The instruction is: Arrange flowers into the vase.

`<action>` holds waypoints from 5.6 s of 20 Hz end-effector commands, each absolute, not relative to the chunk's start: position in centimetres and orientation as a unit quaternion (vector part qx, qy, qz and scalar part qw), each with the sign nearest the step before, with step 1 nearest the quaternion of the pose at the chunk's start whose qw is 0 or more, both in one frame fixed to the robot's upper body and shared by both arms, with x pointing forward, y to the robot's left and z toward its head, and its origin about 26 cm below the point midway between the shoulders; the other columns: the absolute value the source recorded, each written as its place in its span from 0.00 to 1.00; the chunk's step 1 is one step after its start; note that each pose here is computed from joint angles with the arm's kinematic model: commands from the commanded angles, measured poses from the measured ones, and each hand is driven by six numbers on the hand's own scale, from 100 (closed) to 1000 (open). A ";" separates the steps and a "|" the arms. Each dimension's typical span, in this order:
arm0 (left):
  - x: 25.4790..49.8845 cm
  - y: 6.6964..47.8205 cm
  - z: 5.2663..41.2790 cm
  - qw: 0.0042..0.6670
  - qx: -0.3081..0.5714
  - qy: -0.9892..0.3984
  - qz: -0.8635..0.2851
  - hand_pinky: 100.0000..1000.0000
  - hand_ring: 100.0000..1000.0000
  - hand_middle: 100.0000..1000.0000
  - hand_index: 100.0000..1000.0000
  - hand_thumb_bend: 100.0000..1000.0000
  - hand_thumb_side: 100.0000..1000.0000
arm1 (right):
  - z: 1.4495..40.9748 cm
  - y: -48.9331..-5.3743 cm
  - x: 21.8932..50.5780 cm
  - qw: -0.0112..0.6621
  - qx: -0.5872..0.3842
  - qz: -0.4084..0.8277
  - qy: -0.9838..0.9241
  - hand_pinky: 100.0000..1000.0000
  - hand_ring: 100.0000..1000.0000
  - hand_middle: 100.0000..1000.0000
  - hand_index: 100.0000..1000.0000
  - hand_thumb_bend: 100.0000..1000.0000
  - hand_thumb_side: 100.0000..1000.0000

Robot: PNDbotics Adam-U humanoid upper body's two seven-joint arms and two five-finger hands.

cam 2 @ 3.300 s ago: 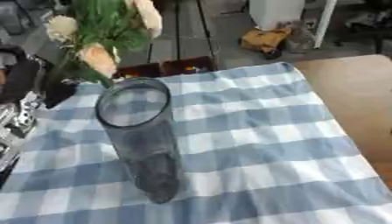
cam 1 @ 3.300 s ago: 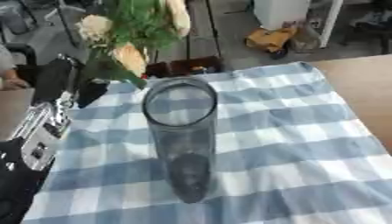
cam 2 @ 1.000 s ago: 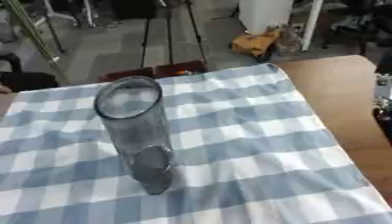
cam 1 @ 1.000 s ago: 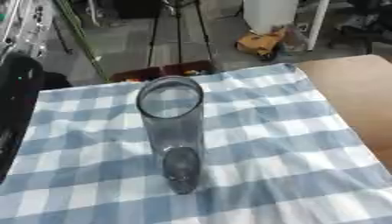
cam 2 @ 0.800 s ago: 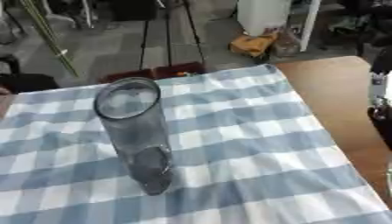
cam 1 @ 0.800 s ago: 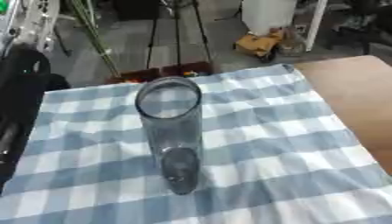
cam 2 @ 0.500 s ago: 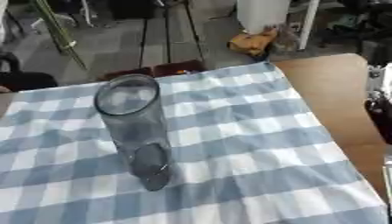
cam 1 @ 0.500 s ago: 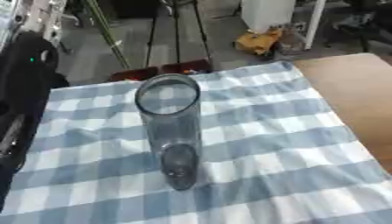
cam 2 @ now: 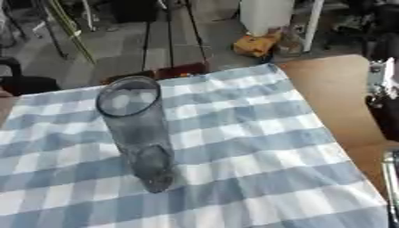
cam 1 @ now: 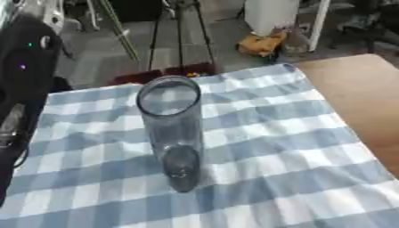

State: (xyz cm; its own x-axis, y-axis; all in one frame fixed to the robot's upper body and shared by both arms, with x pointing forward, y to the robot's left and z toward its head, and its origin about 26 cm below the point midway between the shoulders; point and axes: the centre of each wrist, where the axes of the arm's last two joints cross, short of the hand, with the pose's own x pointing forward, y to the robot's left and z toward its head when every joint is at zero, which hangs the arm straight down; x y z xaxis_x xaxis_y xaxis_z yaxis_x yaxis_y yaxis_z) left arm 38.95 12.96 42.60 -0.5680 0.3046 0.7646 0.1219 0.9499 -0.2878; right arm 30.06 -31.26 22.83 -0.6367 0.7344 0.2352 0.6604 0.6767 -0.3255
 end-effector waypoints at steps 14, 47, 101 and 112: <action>37.5 11.5 42.9 0.454 -0.159 -0.872 0.086 0.00 0.00 0.00 0.00 0.04 0.65 | 23.3 -31.0 29.9 0.178 -0.389 0.083 -0.900 0.84 0.79 0.54 0.79 0.00 0.87; 37.1 9.6 39.3 0.450 -0.143 -0.879 0.067 0.00 0.00 0.00 0.00 0.04 0.64 | 23.4 -30.7 30.0 0.174 -0.383 0.070 -0.905 0.84 0.80 0.54 0.79 0.00 0.88; 39.6 8.2 33.2 0.476 -0.084 -0.876 0.006 0.00 0.00 0.00 0.00 0.12 0.74 | 23.3 -30.9 29.9 0.180 -0.384 0.048 -0.904 0.84 0.80 0.53 0.79 0.00 0.88; 39.7 8.4 32.6 0.419 -0.068 -0.905 -0.008 0.00 0.11 0.09 0.00 0.19 0.79 | 23.4 -31.0 29.9 0.179 -0.386 0.046 -0.904 0.84 0.80 0.53 0.79 0.00 0.88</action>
State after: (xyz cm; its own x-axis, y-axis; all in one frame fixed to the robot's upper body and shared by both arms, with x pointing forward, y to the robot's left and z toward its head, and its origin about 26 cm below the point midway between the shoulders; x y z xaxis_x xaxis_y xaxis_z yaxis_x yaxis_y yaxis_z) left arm 40.11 8.32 31.52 -0.5951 0.1153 0.7953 0.1263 0.9908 -0.0491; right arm 30.20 -30.85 22.61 -0.6316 0.7108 0.3096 0.6722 0.7010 -0.2382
